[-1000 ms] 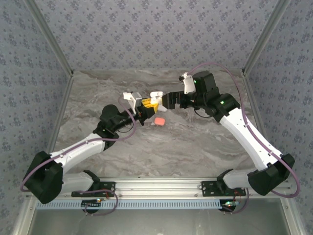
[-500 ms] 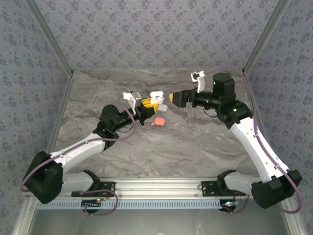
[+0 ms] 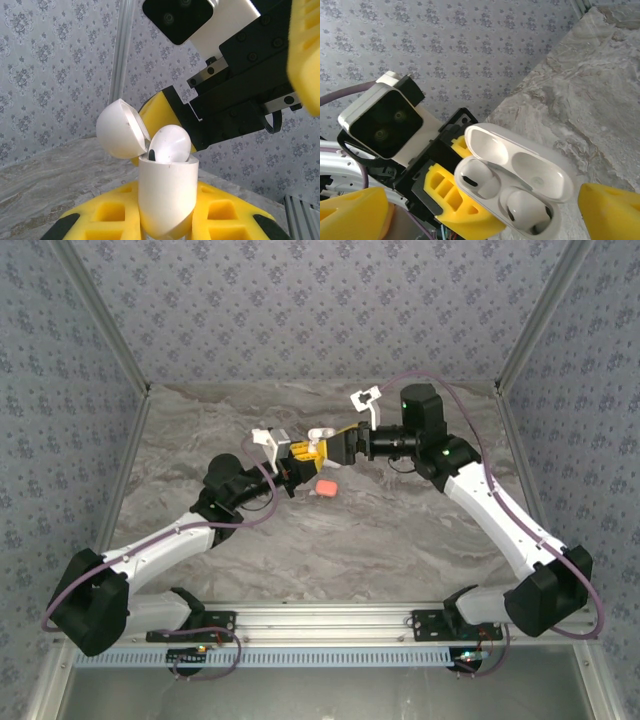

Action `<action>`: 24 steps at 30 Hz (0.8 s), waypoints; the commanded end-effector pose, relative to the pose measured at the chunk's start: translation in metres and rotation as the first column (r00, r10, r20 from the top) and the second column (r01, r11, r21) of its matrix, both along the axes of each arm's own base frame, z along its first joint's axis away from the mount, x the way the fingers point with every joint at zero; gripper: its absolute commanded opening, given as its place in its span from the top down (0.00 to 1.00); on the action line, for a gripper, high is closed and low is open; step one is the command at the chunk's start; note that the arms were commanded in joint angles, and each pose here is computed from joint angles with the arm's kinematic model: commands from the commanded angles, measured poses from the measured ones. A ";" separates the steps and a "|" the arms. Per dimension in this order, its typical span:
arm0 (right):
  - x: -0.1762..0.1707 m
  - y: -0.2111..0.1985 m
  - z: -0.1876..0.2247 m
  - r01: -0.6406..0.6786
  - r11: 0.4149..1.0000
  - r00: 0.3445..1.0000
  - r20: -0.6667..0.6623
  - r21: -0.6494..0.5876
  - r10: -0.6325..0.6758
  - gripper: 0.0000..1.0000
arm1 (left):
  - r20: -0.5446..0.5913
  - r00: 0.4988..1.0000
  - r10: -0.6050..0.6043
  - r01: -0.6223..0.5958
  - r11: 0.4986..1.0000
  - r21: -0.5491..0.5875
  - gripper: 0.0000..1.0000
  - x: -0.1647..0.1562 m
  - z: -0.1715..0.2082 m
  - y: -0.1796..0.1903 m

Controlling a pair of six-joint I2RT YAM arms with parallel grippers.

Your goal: Insert wireless bluetooth earbuds into charging case

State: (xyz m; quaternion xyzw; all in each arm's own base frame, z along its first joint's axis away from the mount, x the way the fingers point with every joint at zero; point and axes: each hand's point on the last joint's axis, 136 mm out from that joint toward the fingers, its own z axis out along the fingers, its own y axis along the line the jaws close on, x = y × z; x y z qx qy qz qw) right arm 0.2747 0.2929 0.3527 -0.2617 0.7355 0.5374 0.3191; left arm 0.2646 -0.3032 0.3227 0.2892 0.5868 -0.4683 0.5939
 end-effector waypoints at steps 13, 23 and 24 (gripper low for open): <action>-0.034 -0.009 0.054 -0.065 0.993 0.961 0.276 0.100 0.035 0.00 | 0.064 0.998 -0.018 0.021 0.998 -0.051 1.00 -0.008 0.025 0.000; 0.025 -0.093 -0.010 0.504 0.805 0.859 0.281 -0.313 -0.429 0.00 | 0.003 1.000 0.006 -0.006 1.000 -0.006 1.00 -0.003 0.010 0.002; 0.028 -0.107 -0.017 0.547 0.766 0.834 0.290 -0.337 -0.469 0.00 | -0.024 0.999 0.024 -0.023 1.000 0.017 1.00 -0.001 0.002 0.003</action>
